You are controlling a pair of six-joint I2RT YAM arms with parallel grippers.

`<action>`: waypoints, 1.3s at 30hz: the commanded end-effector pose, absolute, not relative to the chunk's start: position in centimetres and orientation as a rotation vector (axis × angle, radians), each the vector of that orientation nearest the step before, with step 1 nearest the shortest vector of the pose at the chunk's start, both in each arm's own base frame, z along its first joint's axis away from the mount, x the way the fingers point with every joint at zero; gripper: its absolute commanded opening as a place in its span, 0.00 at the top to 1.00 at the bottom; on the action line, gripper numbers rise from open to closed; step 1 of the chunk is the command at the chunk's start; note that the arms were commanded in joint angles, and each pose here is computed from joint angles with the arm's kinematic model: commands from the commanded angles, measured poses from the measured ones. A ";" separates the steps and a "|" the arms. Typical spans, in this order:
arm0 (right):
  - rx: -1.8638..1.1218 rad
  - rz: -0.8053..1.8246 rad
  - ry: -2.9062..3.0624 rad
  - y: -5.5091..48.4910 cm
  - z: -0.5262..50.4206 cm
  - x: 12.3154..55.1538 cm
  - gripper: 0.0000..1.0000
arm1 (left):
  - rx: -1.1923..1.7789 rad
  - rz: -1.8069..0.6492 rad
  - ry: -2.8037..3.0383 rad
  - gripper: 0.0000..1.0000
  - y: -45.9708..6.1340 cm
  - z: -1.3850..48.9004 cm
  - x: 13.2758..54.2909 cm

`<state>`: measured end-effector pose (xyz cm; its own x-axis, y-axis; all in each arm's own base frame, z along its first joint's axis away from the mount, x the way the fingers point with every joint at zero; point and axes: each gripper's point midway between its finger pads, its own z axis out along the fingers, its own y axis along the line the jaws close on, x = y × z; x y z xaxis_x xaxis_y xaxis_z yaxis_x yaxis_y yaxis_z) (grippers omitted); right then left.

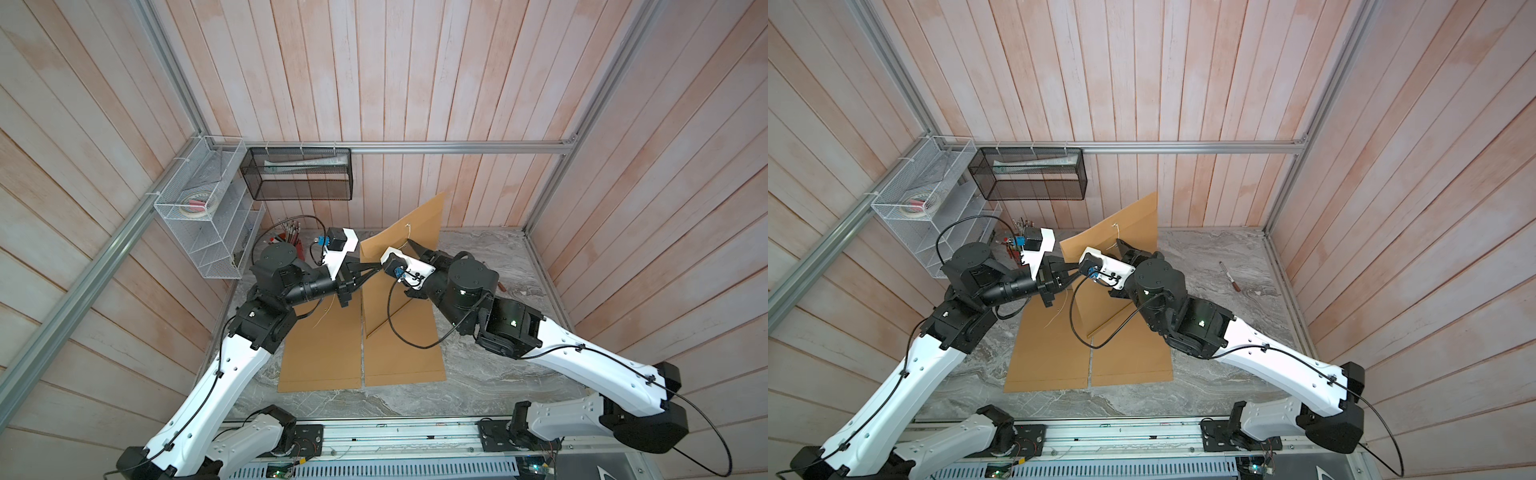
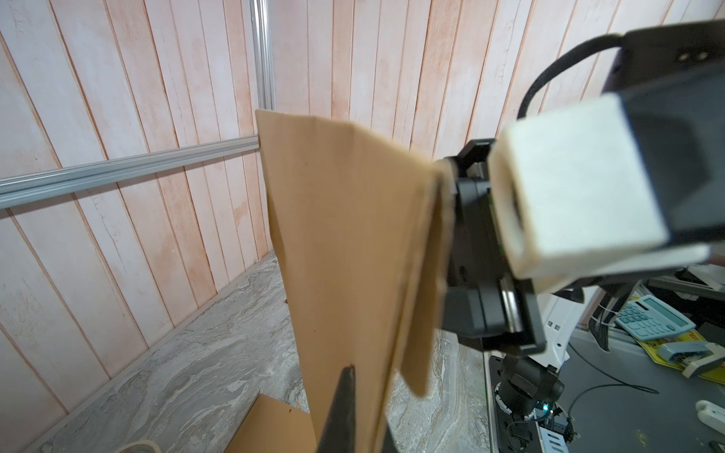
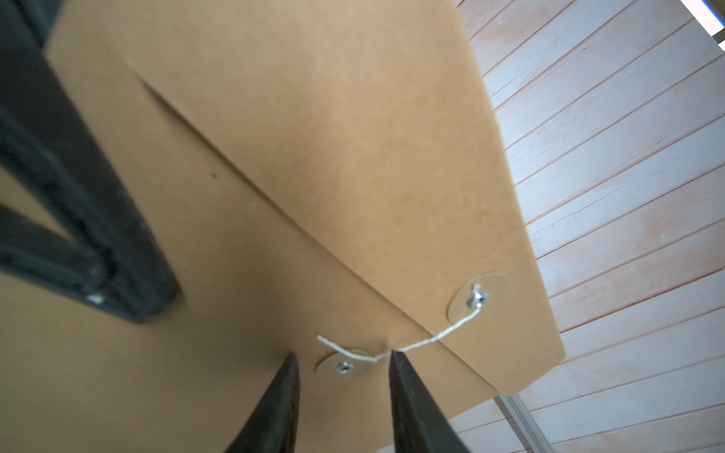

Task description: Open the file bag

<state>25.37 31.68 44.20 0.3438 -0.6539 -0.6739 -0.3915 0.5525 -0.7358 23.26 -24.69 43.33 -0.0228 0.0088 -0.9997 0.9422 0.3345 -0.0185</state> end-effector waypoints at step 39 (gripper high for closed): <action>-1.038 -0.138 1.233 31.9 45.7 24.6 1.00 | 1.021 -0.996 1.301 1.00 -24.8 43.4 21.6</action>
